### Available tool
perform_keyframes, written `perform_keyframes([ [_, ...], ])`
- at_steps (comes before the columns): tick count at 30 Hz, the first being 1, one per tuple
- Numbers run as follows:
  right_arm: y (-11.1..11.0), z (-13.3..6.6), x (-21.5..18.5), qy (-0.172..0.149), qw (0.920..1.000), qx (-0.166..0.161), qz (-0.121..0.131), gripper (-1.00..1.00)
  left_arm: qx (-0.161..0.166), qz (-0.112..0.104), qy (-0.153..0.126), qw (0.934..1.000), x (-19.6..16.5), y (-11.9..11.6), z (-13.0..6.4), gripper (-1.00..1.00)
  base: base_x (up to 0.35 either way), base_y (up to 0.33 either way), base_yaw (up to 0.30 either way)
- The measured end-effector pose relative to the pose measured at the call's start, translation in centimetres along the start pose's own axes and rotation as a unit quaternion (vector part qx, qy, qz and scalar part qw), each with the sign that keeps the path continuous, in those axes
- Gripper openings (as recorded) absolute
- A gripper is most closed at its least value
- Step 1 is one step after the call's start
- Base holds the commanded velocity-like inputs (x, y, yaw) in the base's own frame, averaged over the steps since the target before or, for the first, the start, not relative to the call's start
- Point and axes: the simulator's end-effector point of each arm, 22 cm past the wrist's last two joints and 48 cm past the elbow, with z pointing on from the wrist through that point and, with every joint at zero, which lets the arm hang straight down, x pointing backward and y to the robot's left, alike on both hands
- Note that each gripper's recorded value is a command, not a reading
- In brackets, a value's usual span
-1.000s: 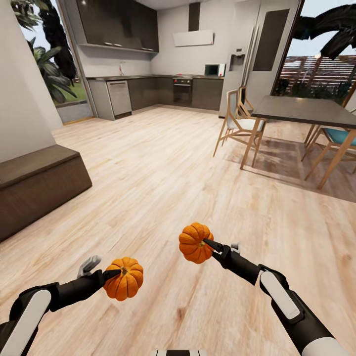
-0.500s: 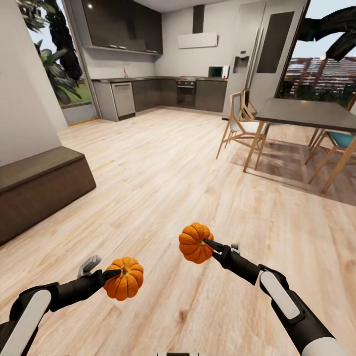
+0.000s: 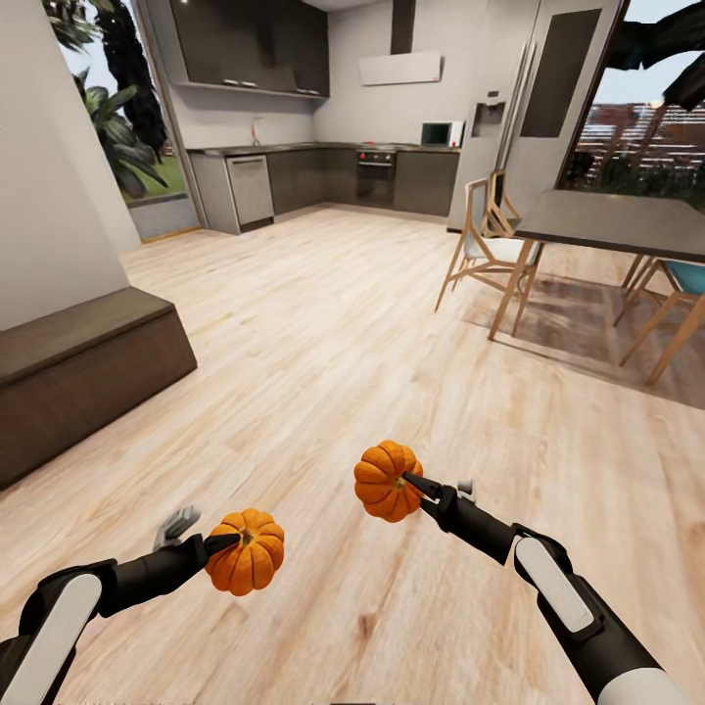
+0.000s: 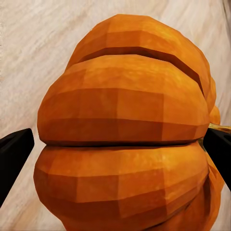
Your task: Place each of the two pumpkins and all three candles from the living room inside a cabinet in the living room (use any cabinet), then make sure every cabinet is closed, and position the cauldron so it is next to a table in the living room.
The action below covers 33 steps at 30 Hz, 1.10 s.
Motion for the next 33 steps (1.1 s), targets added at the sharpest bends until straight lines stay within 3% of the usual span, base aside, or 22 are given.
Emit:
perform_keyframes([
  [33,4.8,-0.5,-3.0,-0.004,0.9999,0.016,0.006,-1.0,-0.004,-0.004,0.007,1.0,-3.0,-4.7,-3.6,-1.0,0.0,0.0,0.016],
])
